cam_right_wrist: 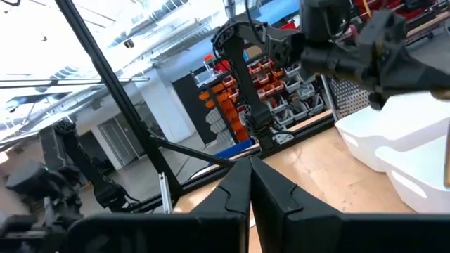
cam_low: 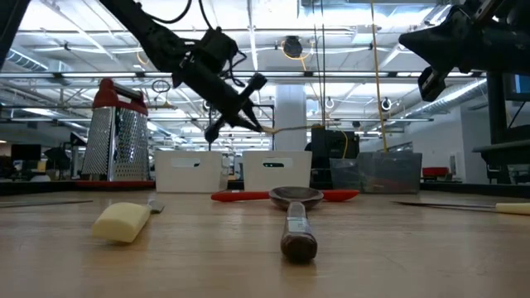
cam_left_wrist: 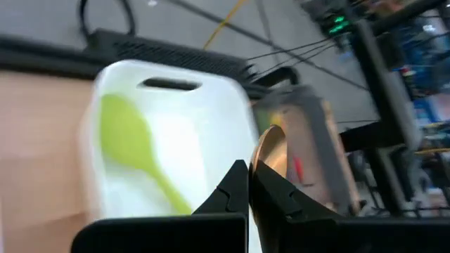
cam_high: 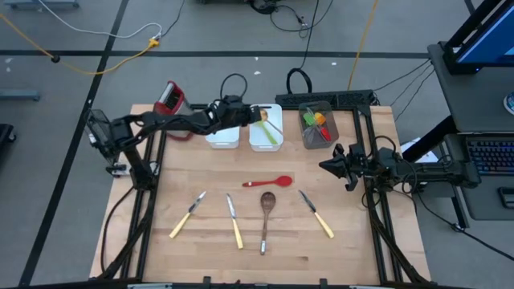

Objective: Pick & Place Kitchen Items
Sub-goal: Put the gold serving spoon into the right white bin

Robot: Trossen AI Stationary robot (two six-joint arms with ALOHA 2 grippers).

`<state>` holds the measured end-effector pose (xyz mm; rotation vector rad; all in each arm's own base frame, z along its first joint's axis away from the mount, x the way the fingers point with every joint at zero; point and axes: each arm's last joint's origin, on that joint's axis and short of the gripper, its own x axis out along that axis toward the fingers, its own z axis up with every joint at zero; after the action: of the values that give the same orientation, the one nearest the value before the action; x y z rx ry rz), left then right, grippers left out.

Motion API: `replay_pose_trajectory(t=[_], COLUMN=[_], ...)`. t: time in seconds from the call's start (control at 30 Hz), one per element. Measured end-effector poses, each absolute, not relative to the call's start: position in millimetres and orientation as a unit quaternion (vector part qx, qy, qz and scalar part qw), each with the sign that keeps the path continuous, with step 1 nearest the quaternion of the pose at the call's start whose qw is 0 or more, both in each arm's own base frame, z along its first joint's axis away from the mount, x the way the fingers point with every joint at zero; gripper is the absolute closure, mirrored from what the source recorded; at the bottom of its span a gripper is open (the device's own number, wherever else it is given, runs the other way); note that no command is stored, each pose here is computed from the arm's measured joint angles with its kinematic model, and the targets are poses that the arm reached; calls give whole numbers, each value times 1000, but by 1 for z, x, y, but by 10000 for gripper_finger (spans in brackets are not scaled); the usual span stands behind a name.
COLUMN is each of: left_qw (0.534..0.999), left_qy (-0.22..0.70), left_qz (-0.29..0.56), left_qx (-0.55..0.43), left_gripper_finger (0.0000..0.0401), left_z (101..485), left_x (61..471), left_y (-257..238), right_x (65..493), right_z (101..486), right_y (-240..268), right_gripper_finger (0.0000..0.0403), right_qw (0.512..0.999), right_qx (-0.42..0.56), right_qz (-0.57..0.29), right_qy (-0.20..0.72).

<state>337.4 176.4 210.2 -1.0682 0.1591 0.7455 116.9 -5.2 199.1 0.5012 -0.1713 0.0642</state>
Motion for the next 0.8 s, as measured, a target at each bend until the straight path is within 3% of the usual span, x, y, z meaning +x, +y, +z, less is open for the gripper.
replay_pose_trajectory(t=[0.33, 0.8], left_qw=[776, 790], left_qy=[89, 174], left_qz=[367, 384], left_qx=[-505, -445], left_gripper_finger=[401, 401], left_z=[211, 270], left_x=[334, 321], left_y=[188, 231], right_x=[117, 117], right_z=[199, 199], right_y=[-5, -5], right_gripper_finger=[403, 403], right_qw=[964, 961], right_qx=[250, 260], right_qz=[32, 33], right_qy=[-86, -85])
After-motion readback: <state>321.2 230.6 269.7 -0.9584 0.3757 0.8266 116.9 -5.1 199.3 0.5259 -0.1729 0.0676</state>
